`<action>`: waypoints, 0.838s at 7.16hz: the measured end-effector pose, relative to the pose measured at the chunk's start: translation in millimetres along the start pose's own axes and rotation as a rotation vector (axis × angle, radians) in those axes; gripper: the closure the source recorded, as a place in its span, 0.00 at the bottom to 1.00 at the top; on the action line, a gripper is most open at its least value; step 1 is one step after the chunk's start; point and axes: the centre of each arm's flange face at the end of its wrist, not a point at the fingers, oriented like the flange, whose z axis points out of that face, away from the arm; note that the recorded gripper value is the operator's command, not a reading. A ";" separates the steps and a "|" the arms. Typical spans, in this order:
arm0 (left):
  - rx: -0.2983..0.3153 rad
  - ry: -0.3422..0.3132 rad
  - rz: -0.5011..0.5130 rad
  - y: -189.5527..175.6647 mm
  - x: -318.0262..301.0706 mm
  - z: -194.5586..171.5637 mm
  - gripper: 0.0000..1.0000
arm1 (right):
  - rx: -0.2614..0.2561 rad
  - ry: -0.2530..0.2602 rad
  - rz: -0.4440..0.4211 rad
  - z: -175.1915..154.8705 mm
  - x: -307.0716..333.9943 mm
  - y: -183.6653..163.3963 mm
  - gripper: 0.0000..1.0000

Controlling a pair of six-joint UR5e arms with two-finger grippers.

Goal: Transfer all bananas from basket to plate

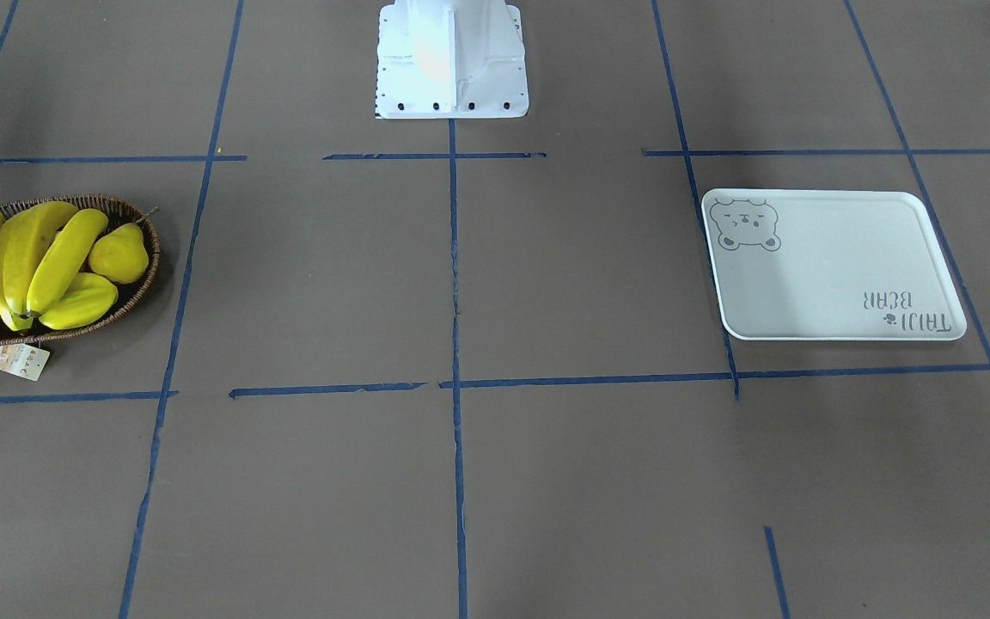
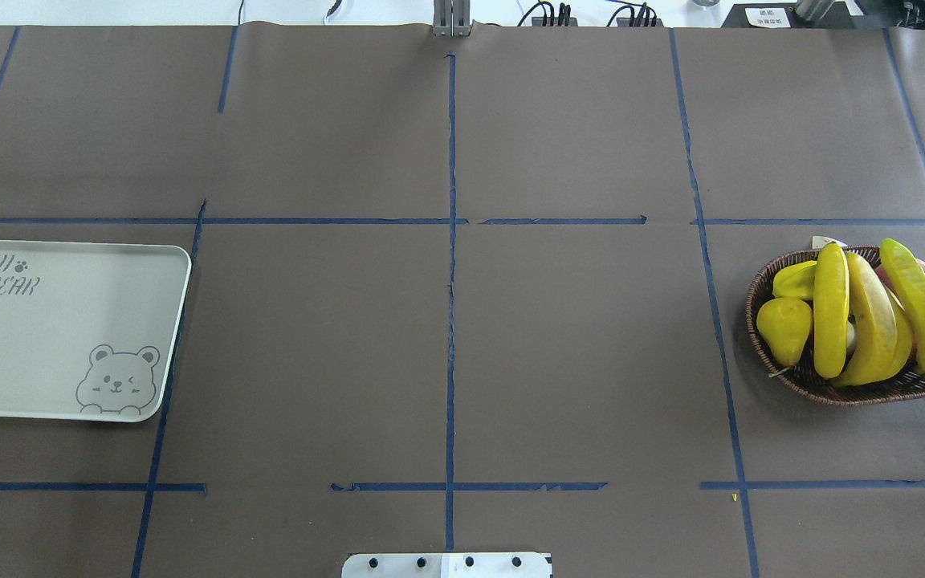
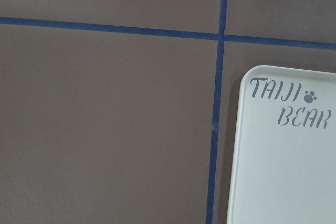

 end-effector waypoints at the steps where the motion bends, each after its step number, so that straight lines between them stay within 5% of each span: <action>1: 0.002 0.000 0.002 -0.4 0.5 -0.3 0.00 | 0.006 -0.009 -0.026 6.0 -22.8 -4.3 0.00; 3: 0.010 0.001 0.011 -1.8 2.5 -1.4 0.00 | 0.037 -0.077 -0.055 -5.5 -78.4 -19.3 0.00; 6: 0.012 0.001 0.013 -2.0 2.8 -1.8 0.00 | 0.022 -0.078 -0.033 -0.3 -74.6 -17.1 0.00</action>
